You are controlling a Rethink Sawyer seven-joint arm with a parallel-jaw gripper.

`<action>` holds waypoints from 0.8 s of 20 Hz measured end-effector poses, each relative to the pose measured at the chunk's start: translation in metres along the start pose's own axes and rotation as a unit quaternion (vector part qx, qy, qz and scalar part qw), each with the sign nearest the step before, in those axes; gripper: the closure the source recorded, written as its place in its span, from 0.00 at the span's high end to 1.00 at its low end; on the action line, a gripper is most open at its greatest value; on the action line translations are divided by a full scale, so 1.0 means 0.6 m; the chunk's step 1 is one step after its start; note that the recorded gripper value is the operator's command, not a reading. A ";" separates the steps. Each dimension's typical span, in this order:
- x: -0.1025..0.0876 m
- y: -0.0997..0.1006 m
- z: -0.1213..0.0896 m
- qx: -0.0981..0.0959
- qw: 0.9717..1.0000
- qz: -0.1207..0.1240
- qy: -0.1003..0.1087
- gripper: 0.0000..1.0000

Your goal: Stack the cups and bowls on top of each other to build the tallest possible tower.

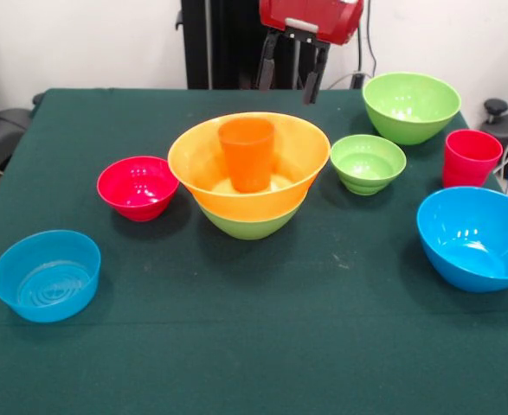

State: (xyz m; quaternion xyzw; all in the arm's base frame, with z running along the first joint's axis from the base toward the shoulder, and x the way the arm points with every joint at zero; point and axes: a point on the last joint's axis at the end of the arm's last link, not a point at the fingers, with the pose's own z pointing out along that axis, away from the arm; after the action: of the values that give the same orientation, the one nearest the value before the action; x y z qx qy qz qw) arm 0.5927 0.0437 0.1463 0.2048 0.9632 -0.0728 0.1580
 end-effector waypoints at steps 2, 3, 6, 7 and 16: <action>-0.002 -0.004 -0.001 0.002 1.000 0.003 0.005 1.00; -0.002 -0.009 -0.001 0.004 1.000 0.005 0.010 1.00; -0.005 -0.021 -0.003 0.017 0.999 0.010 0.034 1.00; -0.005 -0.019 -0.004 0.020 0.999 0.010 0.041 1.00; -0.008 0.070 0.001 0.015 0.998 -0.013 0.059 1.00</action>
State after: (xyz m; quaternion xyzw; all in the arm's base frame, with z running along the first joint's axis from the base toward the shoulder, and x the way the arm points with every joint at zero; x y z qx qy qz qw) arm 0.6148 0.0800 0.1444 0.1988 0.9722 -0.0775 0.0966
